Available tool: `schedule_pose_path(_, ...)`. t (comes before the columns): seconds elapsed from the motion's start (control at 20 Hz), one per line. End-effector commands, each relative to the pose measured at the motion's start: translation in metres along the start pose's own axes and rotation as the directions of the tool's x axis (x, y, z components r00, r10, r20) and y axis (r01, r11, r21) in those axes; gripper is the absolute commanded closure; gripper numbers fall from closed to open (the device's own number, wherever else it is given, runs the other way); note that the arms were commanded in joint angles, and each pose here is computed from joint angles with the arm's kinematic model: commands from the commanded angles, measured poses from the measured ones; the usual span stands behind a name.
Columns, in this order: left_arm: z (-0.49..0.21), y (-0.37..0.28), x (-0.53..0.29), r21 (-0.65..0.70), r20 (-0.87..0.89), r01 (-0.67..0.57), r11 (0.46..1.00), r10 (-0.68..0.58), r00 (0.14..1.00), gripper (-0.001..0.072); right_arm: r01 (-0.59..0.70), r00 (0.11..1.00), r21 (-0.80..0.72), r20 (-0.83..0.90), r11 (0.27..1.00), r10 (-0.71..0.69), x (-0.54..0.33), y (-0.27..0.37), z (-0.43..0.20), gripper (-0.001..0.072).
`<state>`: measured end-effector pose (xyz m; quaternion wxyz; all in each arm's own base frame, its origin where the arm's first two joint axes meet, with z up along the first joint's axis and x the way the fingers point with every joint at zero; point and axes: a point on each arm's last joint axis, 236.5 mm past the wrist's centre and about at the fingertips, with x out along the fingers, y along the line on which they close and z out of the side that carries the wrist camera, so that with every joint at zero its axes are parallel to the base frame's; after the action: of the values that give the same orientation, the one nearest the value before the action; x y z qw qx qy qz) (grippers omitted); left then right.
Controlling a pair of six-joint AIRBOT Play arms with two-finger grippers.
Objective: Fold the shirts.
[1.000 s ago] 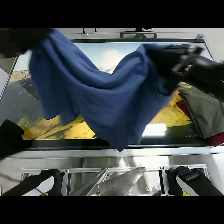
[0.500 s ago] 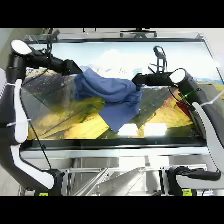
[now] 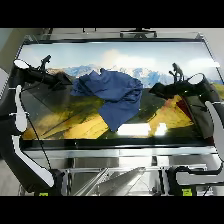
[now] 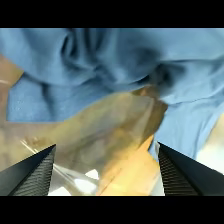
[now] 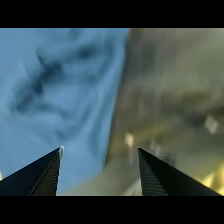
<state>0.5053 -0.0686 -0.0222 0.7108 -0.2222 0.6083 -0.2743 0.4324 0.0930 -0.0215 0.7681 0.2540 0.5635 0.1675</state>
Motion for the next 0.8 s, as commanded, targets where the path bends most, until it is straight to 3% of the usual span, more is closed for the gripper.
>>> schedule_pose_path(0.0, -0.002, 0.027, 0.029, -0.049, 0.022, -0.047, 0.998, 0.048, 0.999, -0.0005, -0.008, 0.982, 0.045, -0.188, 0.999, 0.016, 0.032, 0.000, -0.071, 0.0196)
schedule_pose_path(0.25, 0.013, 0.066, 0.046, -0.040, 0.108, -0.206, 0.978, 0.209, 0.972, -0.0004, -0.031, 0.979, 0.088, -0.197, 0.996, 0.048, 0.083, 0.032, -0.112, 0.0253)
schedule_pose_path(0.45, 0.034, 0.066, 0.051, -0.031, 0.190, -0.233, 0.972, 0.235, 0.953, 0.0014, -0.074, 0.979, 0.120, -0.182, 0.990, 0.095, 0.113, 0.060, -0.120, 0.0253)
schedule_pose_path(0.65, 0.025, 0.068, 0.069, -0.023, 0.146, -0.223, 0.975, 0.224, 0.964, 0.0015, -0.160, 0.964, 0.126, -0.193, 0.979, 0.182, 0.136, 0.083, -0.133, 0.0262)
schedule_pose_path(0.7, 0.019, 0.065, 0.072, -0.022, 0.120, -0.213, 0.977, 0.214, 0.969, 0.0048, -0.189, 0.961, 0.128, -0.182, 0.974, 0.210, 0.138, 0.089, -0.131, 0.0410)
schedule_pose_path(0.75, 0.010, 0.060, 0.076, -0.012, 0.082, -0.201, 0.980, 0.201, 0.976, 0.0249, -0.212, 0.958, 0.117, -0.170, 0.970, 0.229, 0.137, 0.093, -0.128, 0.0640)
